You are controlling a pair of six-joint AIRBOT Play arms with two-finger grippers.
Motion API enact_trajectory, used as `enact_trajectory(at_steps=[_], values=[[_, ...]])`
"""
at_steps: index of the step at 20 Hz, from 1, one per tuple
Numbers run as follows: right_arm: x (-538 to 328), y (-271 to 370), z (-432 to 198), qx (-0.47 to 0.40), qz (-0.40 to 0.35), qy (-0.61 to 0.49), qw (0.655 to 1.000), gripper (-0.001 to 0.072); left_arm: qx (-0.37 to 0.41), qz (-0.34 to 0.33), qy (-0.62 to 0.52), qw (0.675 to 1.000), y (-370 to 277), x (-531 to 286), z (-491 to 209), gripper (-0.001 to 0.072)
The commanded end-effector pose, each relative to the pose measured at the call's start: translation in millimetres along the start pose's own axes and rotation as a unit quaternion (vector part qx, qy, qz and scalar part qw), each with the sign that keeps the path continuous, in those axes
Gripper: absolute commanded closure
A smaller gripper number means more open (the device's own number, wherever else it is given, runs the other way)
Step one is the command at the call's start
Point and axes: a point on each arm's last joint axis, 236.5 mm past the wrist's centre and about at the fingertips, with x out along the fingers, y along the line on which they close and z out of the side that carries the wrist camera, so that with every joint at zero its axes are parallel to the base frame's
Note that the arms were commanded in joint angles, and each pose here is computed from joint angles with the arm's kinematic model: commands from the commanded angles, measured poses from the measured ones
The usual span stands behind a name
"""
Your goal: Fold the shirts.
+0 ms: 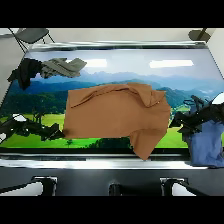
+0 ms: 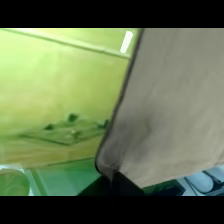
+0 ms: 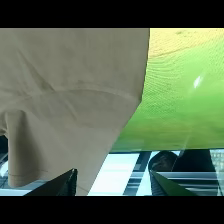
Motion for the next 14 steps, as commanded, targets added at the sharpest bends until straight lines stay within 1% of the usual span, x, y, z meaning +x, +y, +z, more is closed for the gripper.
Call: enact_trajectory(at_steps=[1, 6, 8, 10, 11, 14], values=[[0, -4, 2, -0.001, -0.008, -0.007, 1.000, 0.0171, 0.007, -0.004, -0.006, 1.000, -5, 3, 2, 0.0678], [14, -14, 15, 0.035, -0.015, -0.038, 0.999, 0.0172, 0.018, -0.006, 0.001, 1.000, -6, 3, -1, 0.0679], [32, -21, 24, 0.057, -0.015, -0.050, 0.997, 0.0234, 0.021, -0.008, 0.006, 1.000, -7, 3, -4, 0.0679], [50, -19, 23, 0.073, 0.002, -0.025, 0.997, 0.0236, 0.021, -0.010, 0.015, 1.000, -8, 2, -8, 0.0679], [59, -20, 23, 0.078, 0.005, -0.014, 0.997, 0.0261, 0.022, -0.011, 0.019, 1.000, -9, 2, -10, 0.0678], [81, -27, 23, 0.091, 0.007, 0.013, 0.996, 0.0275, 0.023, -0.012, 0.022, 0.999, -10, 3, -11, 0.0678]])
